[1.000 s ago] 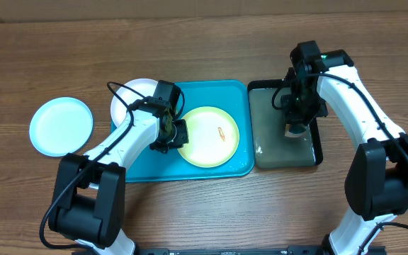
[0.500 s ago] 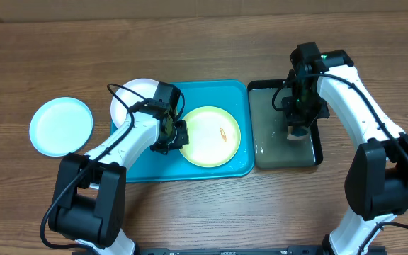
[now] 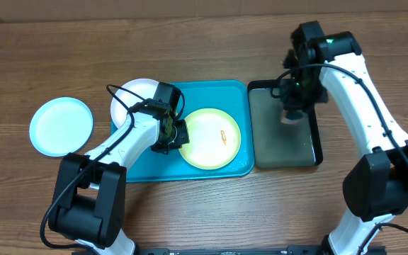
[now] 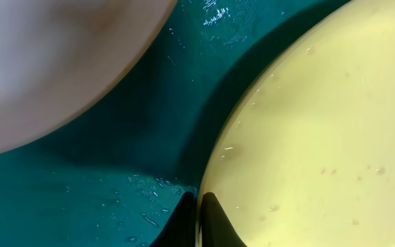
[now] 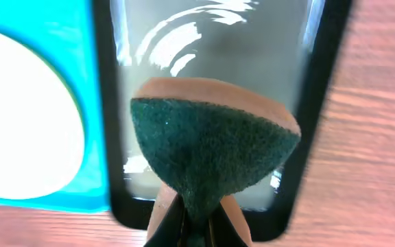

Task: Clean dirty plates on tray and stack at the side
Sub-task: 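Move the sponge onto the yellow plate and scrub with right gripper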

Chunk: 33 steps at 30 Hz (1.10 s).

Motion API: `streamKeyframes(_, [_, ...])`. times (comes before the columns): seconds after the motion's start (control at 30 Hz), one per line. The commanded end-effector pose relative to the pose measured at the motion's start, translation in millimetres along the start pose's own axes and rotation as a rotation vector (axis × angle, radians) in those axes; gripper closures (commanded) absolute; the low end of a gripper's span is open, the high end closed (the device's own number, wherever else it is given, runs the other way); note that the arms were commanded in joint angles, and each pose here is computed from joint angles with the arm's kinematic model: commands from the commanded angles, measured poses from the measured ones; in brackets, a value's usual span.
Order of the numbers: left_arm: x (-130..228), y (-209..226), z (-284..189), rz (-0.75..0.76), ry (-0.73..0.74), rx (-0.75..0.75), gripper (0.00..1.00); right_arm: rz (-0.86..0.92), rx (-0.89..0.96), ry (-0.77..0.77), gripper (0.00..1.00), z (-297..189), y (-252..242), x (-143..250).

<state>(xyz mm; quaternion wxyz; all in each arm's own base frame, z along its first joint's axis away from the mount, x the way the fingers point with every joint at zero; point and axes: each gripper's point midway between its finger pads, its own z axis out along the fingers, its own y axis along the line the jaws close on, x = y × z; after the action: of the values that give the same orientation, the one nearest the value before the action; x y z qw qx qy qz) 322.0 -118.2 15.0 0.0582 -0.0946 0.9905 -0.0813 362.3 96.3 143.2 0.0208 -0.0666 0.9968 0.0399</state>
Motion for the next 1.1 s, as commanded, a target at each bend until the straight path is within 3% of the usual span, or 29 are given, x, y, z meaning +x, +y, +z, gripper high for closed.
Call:
streamKeyframes(0.0, [-1,-1,-5,-0.019,-0.022,0.004,0.96,-0.052,-0.093,-0.054,0.96,-20,47,0])
streamKeyframes(0.23, [-1,-1,-5,-0.047,-0.021,0.004,0.96,-0.112,-0.112,-0.065,0.96,-15,110,11])
streamKeyframes(0.47, [0,0,-5,-0.048,-0.017,0.002,0.95,-0.151,-0.054,-0.104,0.96,4,140,15])
streamKeyframes(1.07, [0,0,-5,-0.048,-0.015,0.001,0.96,-0.136,-0.003,-0.023,0.96,88,145,18])
